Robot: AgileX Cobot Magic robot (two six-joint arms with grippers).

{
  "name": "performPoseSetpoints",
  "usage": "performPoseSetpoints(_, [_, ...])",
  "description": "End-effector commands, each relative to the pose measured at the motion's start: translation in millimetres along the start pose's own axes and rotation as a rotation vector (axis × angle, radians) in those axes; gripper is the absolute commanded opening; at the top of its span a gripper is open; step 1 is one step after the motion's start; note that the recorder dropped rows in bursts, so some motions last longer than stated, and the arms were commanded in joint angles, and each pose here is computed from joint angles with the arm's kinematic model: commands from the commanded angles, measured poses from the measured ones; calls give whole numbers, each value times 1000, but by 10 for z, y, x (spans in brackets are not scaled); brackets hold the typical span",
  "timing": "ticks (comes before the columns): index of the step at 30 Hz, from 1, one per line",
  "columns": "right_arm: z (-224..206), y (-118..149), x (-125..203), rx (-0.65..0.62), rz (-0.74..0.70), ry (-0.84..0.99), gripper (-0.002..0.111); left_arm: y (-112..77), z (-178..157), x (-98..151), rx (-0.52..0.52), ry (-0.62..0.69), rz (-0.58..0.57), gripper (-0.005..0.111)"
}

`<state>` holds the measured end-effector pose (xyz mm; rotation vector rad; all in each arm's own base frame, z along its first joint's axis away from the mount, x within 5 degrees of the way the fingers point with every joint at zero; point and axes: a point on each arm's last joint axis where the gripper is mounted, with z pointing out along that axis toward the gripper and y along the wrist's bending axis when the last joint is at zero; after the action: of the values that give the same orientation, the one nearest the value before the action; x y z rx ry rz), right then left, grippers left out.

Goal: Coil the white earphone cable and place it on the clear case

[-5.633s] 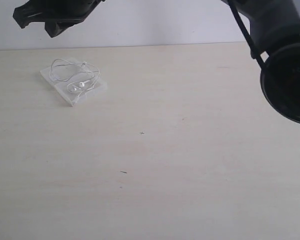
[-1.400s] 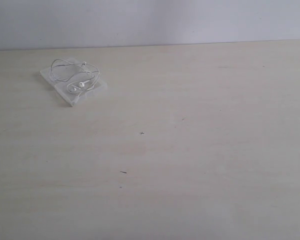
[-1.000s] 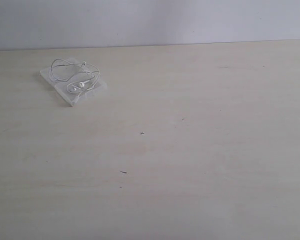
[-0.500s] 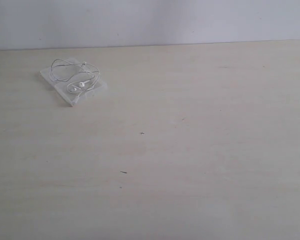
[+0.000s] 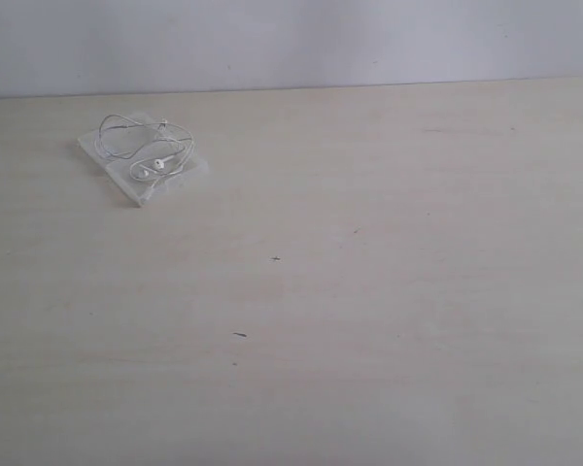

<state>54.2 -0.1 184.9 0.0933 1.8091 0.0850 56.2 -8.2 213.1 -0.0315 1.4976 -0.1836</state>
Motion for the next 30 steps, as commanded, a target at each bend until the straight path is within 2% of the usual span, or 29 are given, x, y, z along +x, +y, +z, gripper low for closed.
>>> performPoseSetpoints(1, [0,-1,-5,1,2,-19,0,-57,-5,20,60,12,-13,0])
performPoseSetpoints(9, [0,-1,-5,1,2,-19,0,-77,-7,5,83,-3,-43,0])
performPoseSetpoints(14, [0,-1,-5,1,2,-19,0,-2,-6,-62,7,-79,-169,0])
performPoseSetpoints(17, [0,-1,-5,1,2,-19,0,72,-8,-28,-76,-51,-223,0])
performPoseSetpoints(21, [0,-1,-5,1,2,-19,0,106,-14,94,-125,85,-113,0])
performPoseSetpoints(23, [0,-1,-5,1,2,-19,0,108,-16,110,-132,105,-84,0])
performPoseSetpoints(30, [0,-1,-5,1,2,-19,0,142,-36,198,-188,200,-55,0])
